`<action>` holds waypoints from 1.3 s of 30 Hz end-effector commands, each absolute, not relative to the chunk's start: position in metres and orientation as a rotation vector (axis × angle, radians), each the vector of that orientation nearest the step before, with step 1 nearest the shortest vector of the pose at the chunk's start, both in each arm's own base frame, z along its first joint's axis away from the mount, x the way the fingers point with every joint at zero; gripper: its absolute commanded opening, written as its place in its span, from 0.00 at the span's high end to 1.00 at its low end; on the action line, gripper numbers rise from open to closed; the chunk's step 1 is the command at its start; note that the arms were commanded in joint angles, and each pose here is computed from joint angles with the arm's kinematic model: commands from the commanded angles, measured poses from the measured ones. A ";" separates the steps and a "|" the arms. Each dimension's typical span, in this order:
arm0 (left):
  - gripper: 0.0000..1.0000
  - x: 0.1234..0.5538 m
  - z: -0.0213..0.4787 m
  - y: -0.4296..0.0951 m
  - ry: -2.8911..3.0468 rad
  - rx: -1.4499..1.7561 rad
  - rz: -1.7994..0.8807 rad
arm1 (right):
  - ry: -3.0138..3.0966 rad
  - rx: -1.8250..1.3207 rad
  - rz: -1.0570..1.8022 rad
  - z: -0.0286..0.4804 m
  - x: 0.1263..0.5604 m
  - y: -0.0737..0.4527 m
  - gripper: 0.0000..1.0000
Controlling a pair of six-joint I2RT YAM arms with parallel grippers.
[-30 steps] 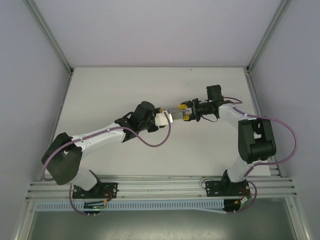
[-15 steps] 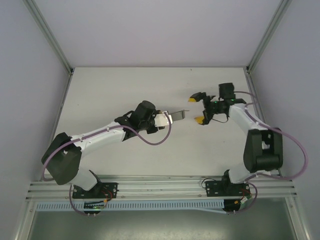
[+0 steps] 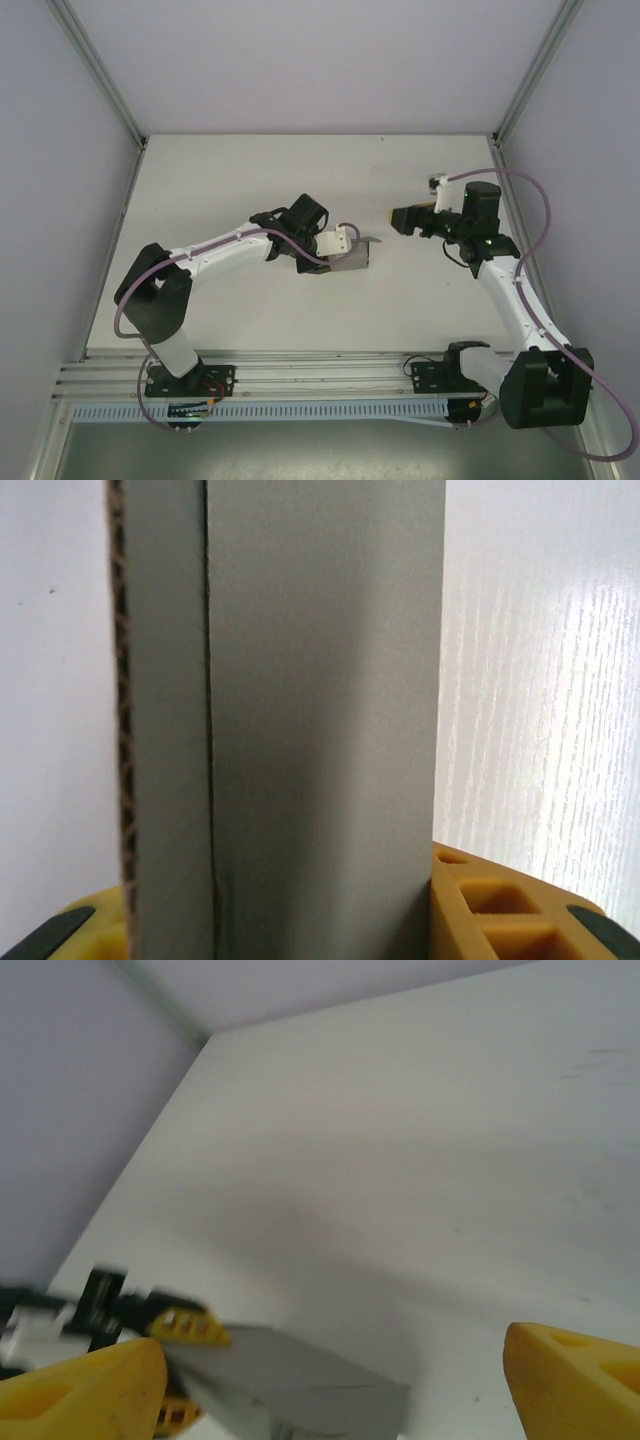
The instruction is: Assemble paper box
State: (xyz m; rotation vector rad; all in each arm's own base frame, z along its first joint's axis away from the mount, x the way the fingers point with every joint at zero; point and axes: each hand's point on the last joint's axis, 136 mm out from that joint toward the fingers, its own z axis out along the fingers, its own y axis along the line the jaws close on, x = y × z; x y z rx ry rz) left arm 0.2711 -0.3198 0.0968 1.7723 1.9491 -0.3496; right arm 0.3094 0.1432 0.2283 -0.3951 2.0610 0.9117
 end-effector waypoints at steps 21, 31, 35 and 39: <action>0.59 0.253 0.075 -0.308 2.140 1.909 -0.517 | 2.359 -0.985 0.739 0.150 0.280 0.192 0.48; 0.59 0.258 0.077 -0.310 2.138 1.904 -0.512 | 2.361 -0.981 0.790 0.148 0.286 0.204 0.72; 0.59 0.264 0.077 -0.313 2.144 1.879 -0.497 | 2.390 -0.927 0.833 0.152 0.285 0.216 0.96; 0.59 0.270 0.078 -0.317 2.151 1.843 -0.490 | 2.481 -0.689 0.857 0.160 0.285 0.226 1.00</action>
